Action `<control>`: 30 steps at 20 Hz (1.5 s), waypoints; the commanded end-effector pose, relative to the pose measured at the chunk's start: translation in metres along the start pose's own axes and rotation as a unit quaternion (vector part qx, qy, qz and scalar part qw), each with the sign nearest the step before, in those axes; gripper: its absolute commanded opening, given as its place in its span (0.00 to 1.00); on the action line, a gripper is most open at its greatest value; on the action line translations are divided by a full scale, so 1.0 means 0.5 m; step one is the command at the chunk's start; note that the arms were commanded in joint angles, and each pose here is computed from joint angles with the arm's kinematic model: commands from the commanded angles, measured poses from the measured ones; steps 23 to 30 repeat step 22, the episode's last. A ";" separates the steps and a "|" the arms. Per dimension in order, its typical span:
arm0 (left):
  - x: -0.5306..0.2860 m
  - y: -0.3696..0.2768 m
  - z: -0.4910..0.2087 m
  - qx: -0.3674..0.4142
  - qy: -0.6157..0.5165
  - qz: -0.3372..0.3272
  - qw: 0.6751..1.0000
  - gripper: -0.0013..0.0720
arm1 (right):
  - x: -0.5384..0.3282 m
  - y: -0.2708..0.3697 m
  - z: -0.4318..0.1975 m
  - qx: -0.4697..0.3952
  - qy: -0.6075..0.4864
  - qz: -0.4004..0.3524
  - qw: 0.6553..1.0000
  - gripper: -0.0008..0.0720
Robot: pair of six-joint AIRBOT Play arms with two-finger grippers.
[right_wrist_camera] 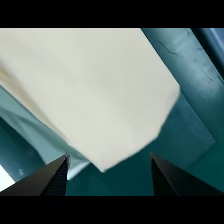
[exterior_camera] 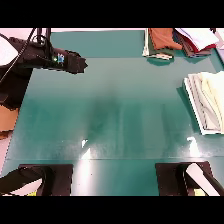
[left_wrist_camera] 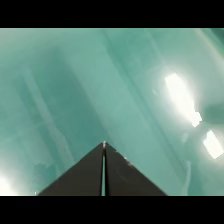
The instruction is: Fold the shirts.
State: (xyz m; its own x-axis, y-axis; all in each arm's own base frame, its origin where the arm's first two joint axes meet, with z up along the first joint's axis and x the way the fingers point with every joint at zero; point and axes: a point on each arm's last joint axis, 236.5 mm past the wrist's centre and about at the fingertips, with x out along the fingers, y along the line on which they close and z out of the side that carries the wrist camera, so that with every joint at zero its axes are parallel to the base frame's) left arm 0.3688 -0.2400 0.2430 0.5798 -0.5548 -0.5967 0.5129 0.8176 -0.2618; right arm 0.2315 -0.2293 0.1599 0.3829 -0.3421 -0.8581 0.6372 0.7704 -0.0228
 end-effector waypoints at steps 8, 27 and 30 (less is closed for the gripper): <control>-0.001 0.003 0.022 0.003 -0.023 0.003 1.000 0.05 | -0.115 0.526 -0.022 -0.162 -0.013 0.337 0.927 0.63; -0.009 0.002 0.090 0.003 -0.096 0.003 0.995 0.05 | -0.138 0.700 -0.151 -0.286 0.027 0.398 0.871 0.03; -0.009 0.002 0.090 0.003 -0.096 0.003 0.995 0.05 | -0.138 0.700 -0.151 -0.286 0.027 0.398 0.871 0.03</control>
